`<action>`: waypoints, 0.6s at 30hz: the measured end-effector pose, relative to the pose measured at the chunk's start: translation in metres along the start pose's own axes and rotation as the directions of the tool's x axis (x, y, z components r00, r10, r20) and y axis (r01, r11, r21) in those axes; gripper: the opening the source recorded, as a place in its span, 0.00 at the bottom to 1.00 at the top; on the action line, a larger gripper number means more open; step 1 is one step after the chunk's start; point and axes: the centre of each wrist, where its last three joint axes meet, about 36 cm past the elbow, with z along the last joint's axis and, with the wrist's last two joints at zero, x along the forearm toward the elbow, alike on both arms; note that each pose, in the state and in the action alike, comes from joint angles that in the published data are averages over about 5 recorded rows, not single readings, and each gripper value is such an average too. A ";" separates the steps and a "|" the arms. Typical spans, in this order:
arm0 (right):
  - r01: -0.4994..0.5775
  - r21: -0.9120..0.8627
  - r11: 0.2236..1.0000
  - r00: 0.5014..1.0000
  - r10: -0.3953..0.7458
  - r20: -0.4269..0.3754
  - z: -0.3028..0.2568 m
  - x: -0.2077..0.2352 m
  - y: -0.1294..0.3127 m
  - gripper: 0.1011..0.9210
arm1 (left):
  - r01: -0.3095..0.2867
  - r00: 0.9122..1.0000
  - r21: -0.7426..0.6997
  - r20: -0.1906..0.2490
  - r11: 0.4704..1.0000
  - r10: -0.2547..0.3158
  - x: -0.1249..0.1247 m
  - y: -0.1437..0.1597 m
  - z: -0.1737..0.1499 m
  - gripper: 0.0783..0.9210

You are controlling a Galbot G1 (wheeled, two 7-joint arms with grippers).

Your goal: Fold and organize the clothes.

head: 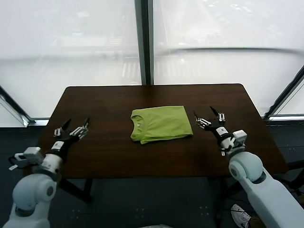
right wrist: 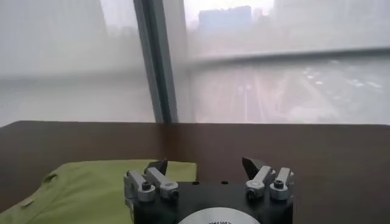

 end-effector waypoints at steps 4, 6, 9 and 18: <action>-0.062 0.004 0.998 0.995 0.062 0.084 0.014 0.045 0.005 0.98 | 0.002 0.999 -0.073 0.037 0.997 0.001 0.017 -0.005 0.007 0.98; -0.096 -0.001 0.995 0.991 0.095 0.095 0.017 0.070 0.009 0.98 | 0.003 0.999 -0.096 0.042 0.995 0.001 0.028 -0.006 0.010 0.98; -0.138 -0.002 0.990 0.986 0.138 0.095 0.019 0.104 0.014 0.98 | 0.007 0.999 -0.116 0.032 0.993 -0.003 0.046 -0.009 0.014 0.98; -0.223 -0.008 0.975 0.975 0.223 -0.020 0.012 0.183 0.032 0.98 | -0.027 0.998 -0.155 -0.057 0.988 0.019 0.092 -0.026 0.017 0.98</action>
